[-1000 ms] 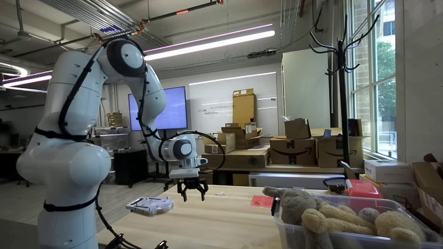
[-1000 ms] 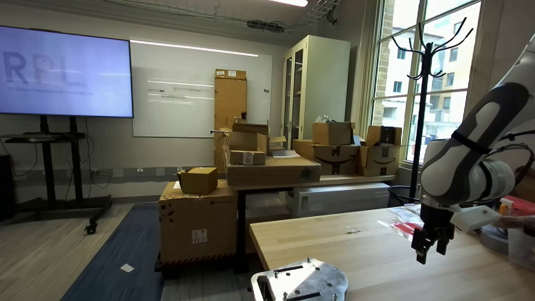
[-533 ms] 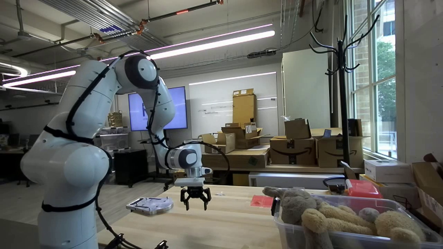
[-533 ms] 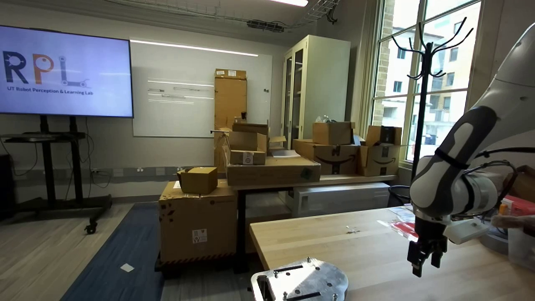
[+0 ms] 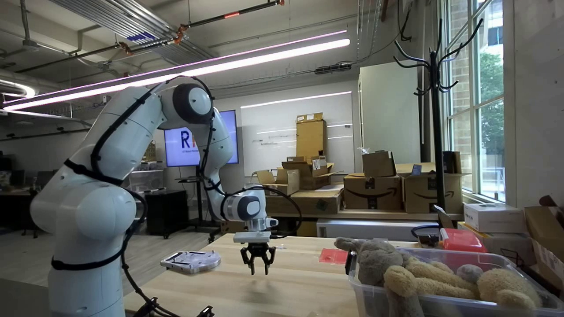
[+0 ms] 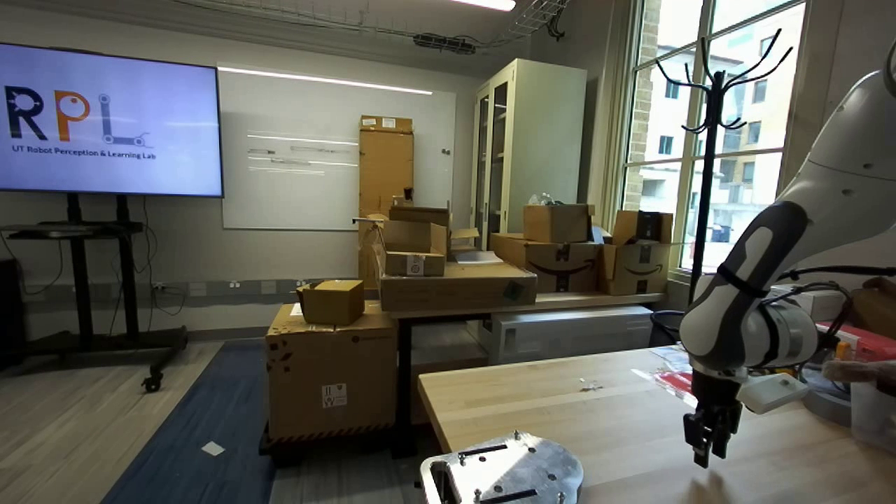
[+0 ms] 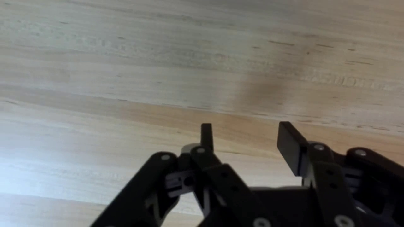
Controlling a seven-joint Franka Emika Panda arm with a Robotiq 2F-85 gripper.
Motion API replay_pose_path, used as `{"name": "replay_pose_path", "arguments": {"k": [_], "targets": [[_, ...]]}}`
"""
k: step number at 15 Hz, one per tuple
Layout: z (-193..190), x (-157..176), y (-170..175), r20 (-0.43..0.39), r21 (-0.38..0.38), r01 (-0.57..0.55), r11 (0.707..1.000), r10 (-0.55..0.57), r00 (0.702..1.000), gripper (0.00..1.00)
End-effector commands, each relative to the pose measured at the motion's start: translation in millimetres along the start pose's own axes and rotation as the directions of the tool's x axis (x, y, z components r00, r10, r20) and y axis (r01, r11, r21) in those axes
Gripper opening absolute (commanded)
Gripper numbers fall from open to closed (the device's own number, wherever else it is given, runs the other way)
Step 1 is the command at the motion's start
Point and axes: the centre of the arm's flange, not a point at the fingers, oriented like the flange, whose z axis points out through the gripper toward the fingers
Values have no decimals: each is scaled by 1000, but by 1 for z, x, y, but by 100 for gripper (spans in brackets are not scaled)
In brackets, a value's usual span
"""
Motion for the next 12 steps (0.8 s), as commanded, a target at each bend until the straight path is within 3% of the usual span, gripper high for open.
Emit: {"name": "replay_pose_path", "arguments": {"k": [1, 4, 5, 12], "targets": [[4, 14, 15, -14, -2, 23, 1000, -23, 1000, 27], [0, 16, 21, -19, -12, 26, 1000, -26, 999, 3], [0, 17, 23, -21, -15, 25, 1000, -25, 999, 0], [-18, 6, 34, -30, -37, 19, 999, -20, 999, 0]]}}
